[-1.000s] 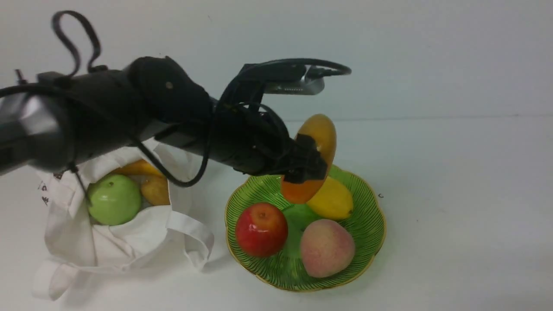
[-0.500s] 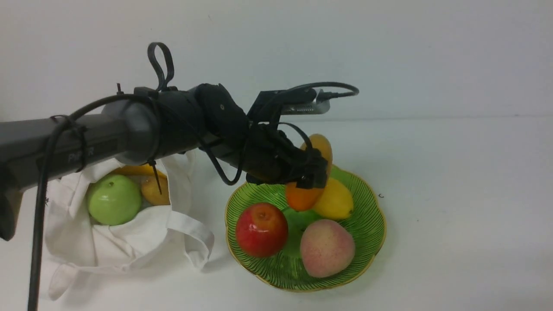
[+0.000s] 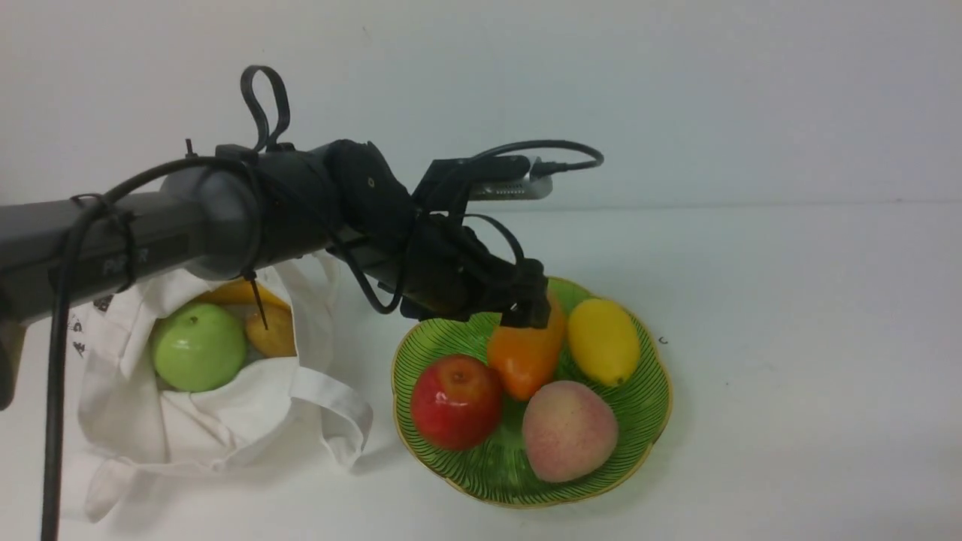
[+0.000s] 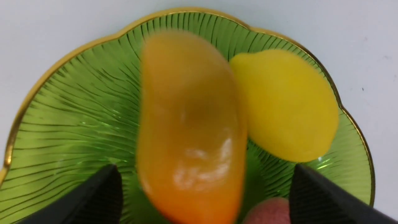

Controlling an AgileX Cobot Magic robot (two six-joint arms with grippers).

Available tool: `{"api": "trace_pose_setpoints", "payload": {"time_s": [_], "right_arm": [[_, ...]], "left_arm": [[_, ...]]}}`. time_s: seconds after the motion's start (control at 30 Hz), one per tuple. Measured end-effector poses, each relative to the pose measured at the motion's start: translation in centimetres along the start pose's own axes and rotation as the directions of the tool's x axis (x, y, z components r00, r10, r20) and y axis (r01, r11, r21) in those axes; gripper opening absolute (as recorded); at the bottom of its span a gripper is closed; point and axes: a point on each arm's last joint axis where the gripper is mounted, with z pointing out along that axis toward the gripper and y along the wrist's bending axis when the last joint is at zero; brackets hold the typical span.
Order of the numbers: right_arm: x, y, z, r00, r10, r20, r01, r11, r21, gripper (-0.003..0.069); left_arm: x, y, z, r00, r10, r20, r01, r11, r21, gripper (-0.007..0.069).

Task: Take the fruit out of the cloth bag on the white table and place them on a plate.

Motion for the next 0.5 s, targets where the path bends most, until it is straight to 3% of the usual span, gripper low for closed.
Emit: {"api": "trace_pose_setpoints", "payload": {"time_s": [0.13, 0.17, 0.2, 0.27, 0.3, 0.33, 0.37, 0.4, 0.43, 0.5], "right_arm": [[0.0, 0.0, 0.0, 1.000, 0.000, 0.000, 0.000, 1.000, 0.000, -0.0014], [0.0, 0.0, 0.0, 1.000, 0.000, 0.000, 0.000, 1.000, 0.000, -0.0014], [0.0, 0.0, 0.0, 1.000, 0.000, 0.000, 0.000, 1.000, 0.000, -0.0014], [0.0, 0.0, 0.0, 1.000, 0.000, 0.000, 0.000, 1.000, 0.000, -0.0014], [0.0, 0.0, 0.0, 1.000, 0.000, 0.000, 0.000, 1.000, 0.000, -0.0014], [0.0, 0.0, 0.0, 1.000, 0.000, 0.000, 0.000, 1.000, 0.000, -0.0014], [0.0, 0.0, 0.0, 1.000, 0.000, 0.000, 0.000, 1.000, 0.000, -0.0014], [0.0, 0.0, 0.0, 1.000, 0.000, 0.000, 0.000, 1.000, 0.000, -0.0014], [0.0, 0.0, 0.0, 1.000, 0.000, 0.000, 0.000, 1.000, 0.000, -0.0014], [0.0, 0.0, 0.0, 1.000, 0.000, 0.000, 0.000, 1.000, 0.000, -0.0014]], "left_arm": [[-0.1, 0.0, -1.3, 1.000, 0.003, -0.014, -0.003, 1.000, 0.008, 0.0634], [-0.3, -0.2, -2.8, 1.000, 0.015, -0.017, -0.015, 1.000, 0.013, 0.0562], [-0.4, -0.2, -3.0, 1.000, 0.017, -0.012, -0.017, 1.000, 0.012, 0.0550], [-0.6, -0.5, -6.0, 0.999, 0.049, -0.010, -0.049, 0.999, 0.011, 0.0360], [-0.6, -0.6, -8.2, 0.997, 0.079, -0.002, -0.079, 0.997, 0.000, 0.0195], [-0.7, -0.6, -8.6, 0.996, 0.084, 0.006, -0.084, 0.996, -0.004, 0.0195], [-0.6, -0.9, -11.0, 0.992, 0.121, 0.018, -0.121, 0.992, -0.024, 0.0091], [-0.6, -1.1, -12.8, 0.989, 0.145, 0.037, -0.144, 0.989, -0.041, 0.0050], [-0.6, -1.1, -13.2, 0.988, 0.149, 0.046, -0.147, 0.988, -0.050, 0.0043], [0.0, -2.0, -18.5, 0.973, 0.192, 0.129, -0.181, 0.979, -0.094, 0.0001]]}}
